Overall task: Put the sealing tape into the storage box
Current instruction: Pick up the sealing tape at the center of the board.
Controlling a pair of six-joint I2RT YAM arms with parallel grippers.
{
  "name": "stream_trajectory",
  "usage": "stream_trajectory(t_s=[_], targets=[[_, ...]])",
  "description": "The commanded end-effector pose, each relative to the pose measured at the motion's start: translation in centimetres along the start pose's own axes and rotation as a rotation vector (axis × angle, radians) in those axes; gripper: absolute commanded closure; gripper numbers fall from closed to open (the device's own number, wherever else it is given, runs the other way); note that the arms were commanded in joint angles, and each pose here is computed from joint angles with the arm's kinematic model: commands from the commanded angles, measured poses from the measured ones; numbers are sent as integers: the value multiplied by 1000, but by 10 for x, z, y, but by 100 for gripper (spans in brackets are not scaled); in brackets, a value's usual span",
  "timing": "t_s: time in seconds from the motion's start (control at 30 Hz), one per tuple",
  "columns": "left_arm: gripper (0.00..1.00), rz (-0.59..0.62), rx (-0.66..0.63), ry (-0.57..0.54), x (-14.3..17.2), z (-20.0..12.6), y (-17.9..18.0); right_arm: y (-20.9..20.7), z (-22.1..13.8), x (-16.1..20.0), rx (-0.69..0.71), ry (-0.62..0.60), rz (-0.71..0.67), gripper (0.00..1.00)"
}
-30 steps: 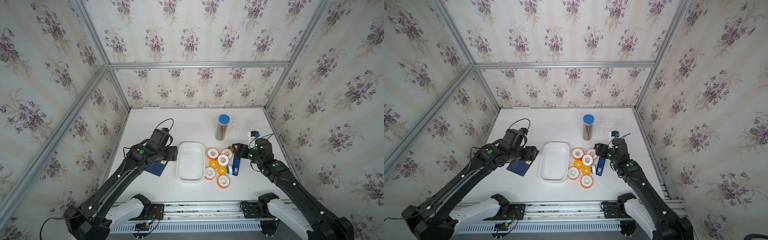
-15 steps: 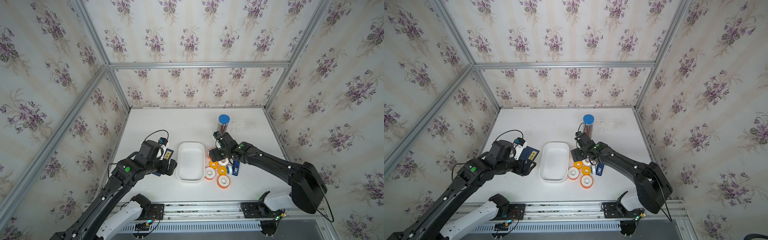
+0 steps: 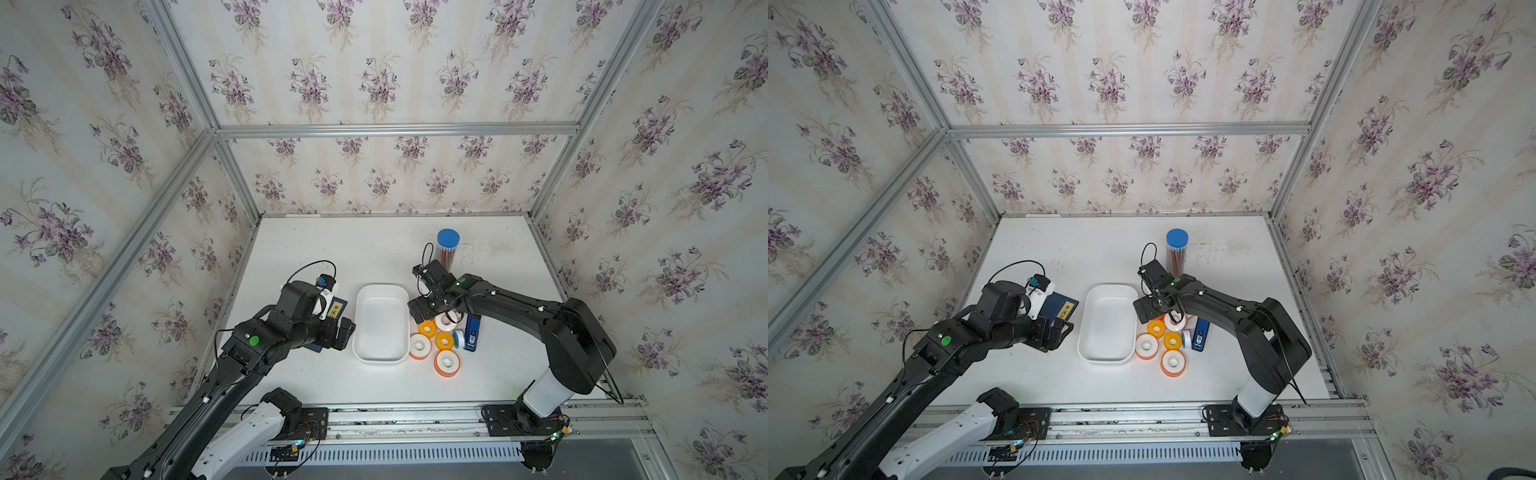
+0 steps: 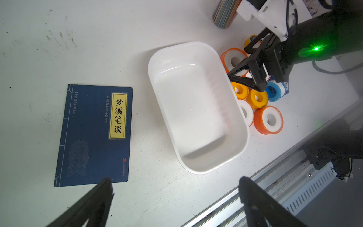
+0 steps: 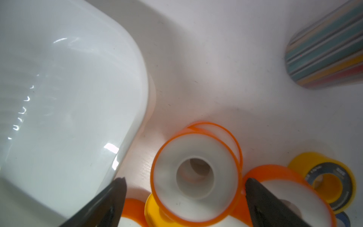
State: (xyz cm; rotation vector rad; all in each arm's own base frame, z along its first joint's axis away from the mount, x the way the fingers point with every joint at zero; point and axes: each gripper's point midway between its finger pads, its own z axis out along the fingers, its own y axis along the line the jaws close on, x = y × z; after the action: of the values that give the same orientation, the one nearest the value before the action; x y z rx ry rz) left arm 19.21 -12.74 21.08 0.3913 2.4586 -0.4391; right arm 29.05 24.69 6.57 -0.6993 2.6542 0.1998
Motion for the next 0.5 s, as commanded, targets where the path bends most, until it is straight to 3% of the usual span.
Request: stream_trajectory(t_s=[0.0,0.27,0.47], targets=[[0,10,-2,-3,-1,1,0,-3,4,1,18,17,-14,4],[0,5,-9,7,0,3,2,-7,17,4,45,40,-15,11],[0,2,-16,7,0,3,3,-9,16,2,54,30,-5,22]])
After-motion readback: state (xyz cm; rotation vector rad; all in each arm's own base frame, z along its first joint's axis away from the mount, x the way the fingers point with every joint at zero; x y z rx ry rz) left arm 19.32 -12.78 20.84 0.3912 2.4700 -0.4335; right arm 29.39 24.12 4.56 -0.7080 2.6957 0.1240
